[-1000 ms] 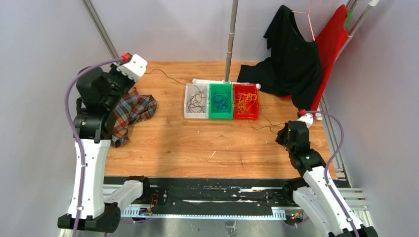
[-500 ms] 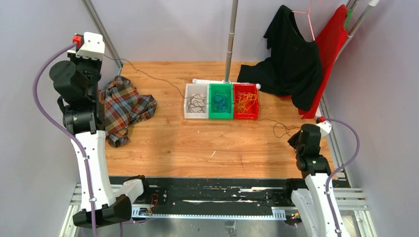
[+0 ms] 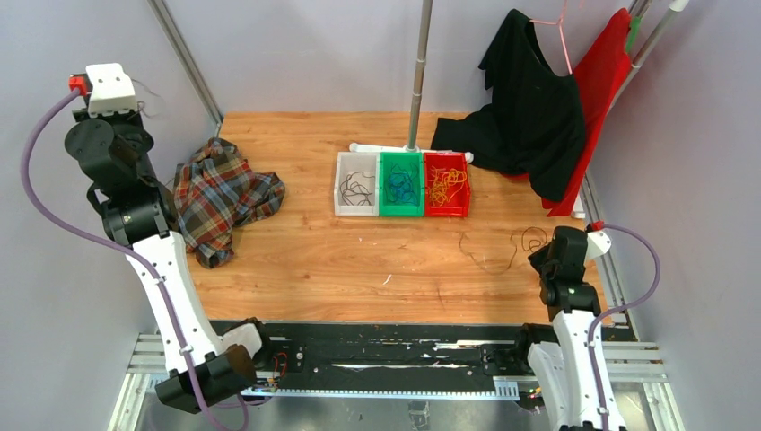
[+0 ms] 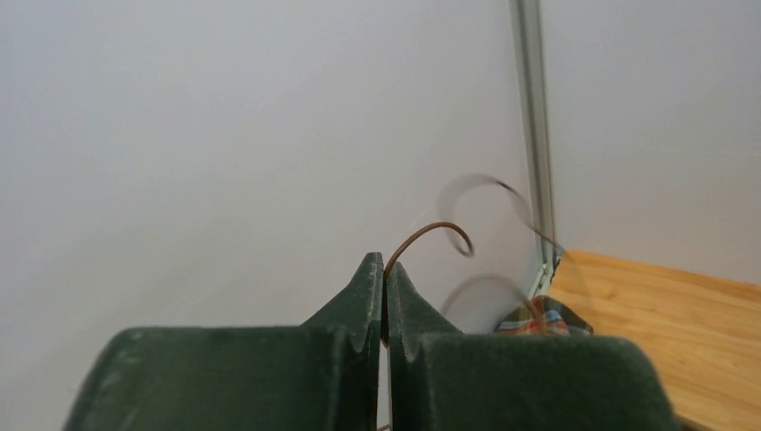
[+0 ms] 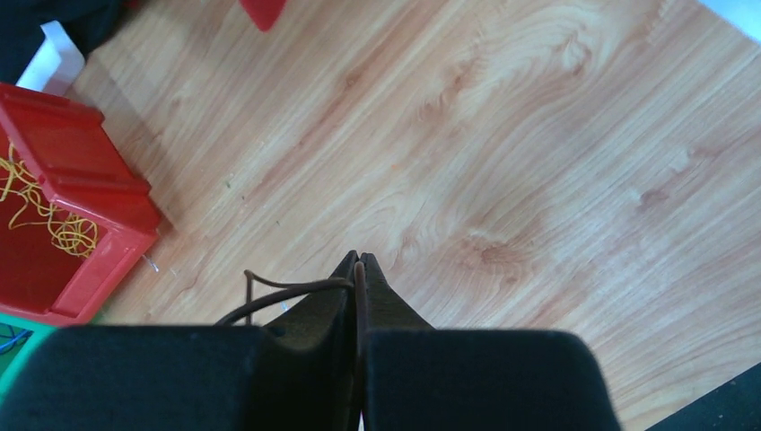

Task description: Untangle the cables

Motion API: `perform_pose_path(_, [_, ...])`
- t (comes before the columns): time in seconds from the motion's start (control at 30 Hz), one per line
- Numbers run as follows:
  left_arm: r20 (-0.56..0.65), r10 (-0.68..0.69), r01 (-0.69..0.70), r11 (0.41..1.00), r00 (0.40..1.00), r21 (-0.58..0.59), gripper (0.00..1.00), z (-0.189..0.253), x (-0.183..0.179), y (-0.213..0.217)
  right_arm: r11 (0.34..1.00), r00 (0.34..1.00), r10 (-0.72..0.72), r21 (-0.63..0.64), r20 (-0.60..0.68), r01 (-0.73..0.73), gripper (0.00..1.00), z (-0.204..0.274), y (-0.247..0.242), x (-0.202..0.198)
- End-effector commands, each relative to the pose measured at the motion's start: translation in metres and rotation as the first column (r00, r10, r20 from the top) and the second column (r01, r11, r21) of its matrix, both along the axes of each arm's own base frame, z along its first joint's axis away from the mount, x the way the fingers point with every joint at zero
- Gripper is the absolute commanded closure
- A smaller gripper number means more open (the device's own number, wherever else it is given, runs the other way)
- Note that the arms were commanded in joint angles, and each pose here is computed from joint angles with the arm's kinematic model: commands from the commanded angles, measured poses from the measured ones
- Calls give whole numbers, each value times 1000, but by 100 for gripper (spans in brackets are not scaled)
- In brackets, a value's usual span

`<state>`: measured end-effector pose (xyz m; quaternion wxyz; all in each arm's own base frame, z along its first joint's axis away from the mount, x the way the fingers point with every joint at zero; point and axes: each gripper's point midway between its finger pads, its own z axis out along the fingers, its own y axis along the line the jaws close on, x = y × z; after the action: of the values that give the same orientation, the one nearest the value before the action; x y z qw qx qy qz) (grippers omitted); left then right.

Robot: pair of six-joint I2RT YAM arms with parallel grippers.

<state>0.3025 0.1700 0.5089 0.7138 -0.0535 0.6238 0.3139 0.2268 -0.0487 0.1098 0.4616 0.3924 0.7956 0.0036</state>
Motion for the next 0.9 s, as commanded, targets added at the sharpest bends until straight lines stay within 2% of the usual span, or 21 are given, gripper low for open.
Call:
perform_pose_path(0.0, [162,58,-55,998,985,-20,100,32,-23,14,995,998,-66,75,-6,66,99,-10,-3,1])
perform_pose_path(0.07, [171,52,-48,999,984,-25,100,37,-26,21,995,997,-71,65,1,71,99,-8,-5,2])
perform_pose_path(0.13, [148,-89,89,996,985,8,100,36,-19,-3,997,999,-32,77,28,30,99,-3,0,10])
perform_pose_path(0.2, [133,-310,312,950,941,12,99,34,-11,-45,994,998,12,110,56,-18,100,-2,10,17])
perform_pose_path(0.3, [97,-634,639,768,767,-29,100,30,-3,-122,972,986,127,183,105,-145,99,-2,34,31])
perform_pose_path(0.4, [61,-794,797,604,604,-24,99,31,-6,-181,942,964,221,226,146,-250,99,3,55,40])
perform_pose_path(0.53, [24,-887,887,461,461,6,99,38,-13,-233,918,938,288,223,194,-328,99,12,70,43])
perform_pose_path(0.7, [4,-928,927,374,374,31,99,43,-8,-271,909,926,310,217,218,-355,99,19,74,45])
perform_pose_path(0.87, [-55,-957,959,283,284,26,100,19,5,-307,906,918,320,209,235,-369,100,24,75,45])
